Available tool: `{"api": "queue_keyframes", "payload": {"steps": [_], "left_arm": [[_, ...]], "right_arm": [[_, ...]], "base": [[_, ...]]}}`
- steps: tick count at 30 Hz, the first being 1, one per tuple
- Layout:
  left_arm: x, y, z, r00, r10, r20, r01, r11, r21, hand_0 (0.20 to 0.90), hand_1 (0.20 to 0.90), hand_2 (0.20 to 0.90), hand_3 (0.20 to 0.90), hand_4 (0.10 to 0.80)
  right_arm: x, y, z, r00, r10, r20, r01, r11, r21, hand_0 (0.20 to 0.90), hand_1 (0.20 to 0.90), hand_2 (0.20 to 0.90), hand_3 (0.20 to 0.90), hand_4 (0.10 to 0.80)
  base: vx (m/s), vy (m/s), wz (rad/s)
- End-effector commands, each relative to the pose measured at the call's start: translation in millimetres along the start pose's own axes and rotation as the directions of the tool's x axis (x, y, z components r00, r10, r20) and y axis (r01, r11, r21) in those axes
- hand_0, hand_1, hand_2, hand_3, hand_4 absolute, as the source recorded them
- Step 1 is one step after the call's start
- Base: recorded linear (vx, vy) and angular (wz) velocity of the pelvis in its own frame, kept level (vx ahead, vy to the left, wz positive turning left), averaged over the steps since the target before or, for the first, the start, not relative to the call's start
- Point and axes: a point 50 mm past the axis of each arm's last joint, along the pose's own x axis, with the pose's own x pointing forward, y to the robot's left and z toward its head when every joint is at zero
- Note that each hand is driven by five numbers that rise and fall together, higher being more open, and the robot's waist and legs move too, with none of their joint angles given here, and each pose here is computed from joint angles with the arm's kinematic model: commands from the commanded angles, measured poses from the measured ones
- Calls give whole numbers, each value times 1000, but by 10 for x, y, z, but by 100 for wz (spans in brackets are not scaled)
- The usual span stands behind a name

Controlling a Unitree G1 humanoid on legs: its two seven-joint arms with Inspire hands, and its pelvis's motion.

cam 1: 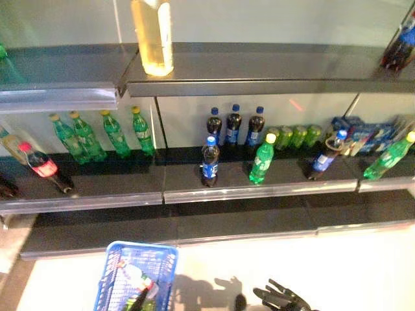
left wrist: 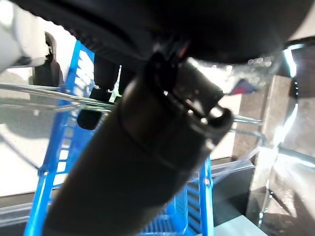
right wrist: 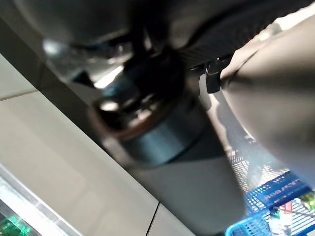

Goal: Pick up the drink and place into the basket.

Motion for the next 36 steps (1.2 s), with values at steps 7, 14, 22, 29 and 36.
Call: {"api": "queue_keyframes", "payload": {"steps": [7, 14, 22, 29, 36], "left_arm": [[34, 23, 392, 985, 5, 173, 4, 999, -53, 300, 300, 300, 200, 100], [35, -65, 546, 978, -4, 210, 19, 997, -72, 300, 300, 300, 200, 100], [26, 128, 327, 986, 78, 146, -71, 996, -54, 300, 300, 300, 200, 100], [-1, 13, 141, 995, 2, 95, 0, 1000, -24, 300, 300, 300, 200, 100], [-5, -40, 95, 996, -36, 75, 38, 999, -20, 300, 300, 300, 200, 100]], "right_arm": [[68, 220, 399, 980, 40, 194, -51, 997, 51, 900, 900, 900, 900, 800], [126, 390, 513, 981, 77, 180, -73, 997, -27, 900, 900, 900, 900, 800], [81, 398, 537, 979, 100, 178, -83, 991, -104, 900, 900, 900, 900, 800], [71, 245, 519, 983, 37, 179, -17, 993, -113, 900, 900, 900, 900, 800], [113, 320, 408, 989, 39, 142, -14, 984, -175, 900, 900, 900, 900, 800]], "base": [[212, -198, -5], [188, -505, 2], [75, -529, -5], [58, -88, -7], [78, 68, -22]]}}
